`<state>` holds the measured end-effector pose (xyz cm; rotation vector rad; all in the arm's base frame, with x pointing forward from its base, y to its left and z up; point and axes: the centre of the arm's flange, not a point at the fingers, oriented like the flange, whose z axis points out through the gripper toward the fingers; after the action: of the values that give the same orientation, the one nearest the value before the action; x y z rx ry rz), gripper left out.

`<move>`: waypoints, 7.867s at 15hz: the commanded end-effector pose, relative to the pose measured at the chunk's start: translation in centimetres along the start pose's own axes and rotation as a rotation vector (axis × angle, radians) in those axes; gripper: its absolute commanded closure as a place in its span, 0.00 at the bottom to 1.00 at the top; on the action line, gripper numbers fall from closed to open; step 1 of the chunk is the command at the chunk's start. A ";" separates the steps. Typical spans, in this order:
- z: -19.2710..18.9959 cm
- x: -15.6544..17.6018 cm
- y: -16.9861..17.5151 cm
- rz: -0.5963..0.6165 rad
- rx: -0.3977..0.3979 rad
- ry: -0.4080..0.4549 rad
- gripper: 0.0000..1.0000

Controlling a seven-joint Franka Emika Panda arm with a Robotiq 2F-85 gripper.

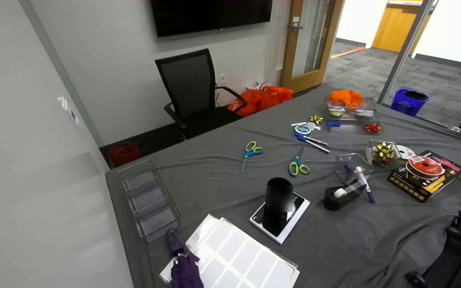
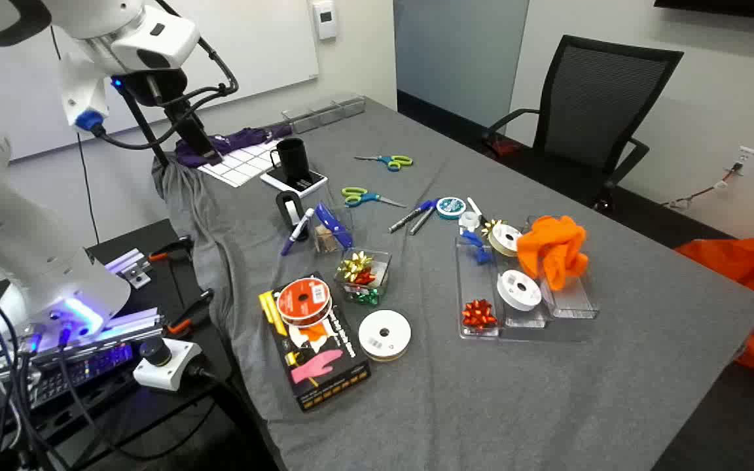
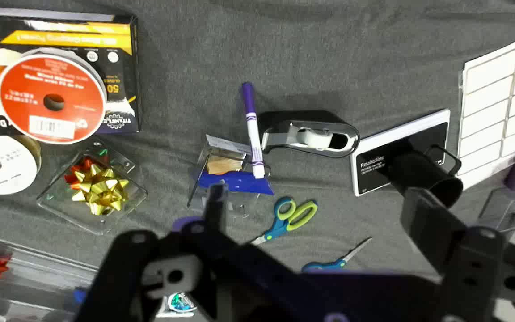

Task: Put the marker closest to you in the bowl closest to you

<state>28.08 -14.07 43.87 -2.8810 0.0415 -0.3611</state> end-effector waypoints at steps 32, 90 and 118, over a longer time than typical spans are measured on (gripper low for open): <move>25.7 6.0 -3.9 0.277 -0.385 -0.043 0.00; 16.3 11.5 -7.5 0.135 -0.207 0.215 0.96; 21.8 12.3 1.9 0.100 -0.382 0.467 0.96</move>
<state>45.15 -12.76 28.74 -3.0500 0.3738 -1.0969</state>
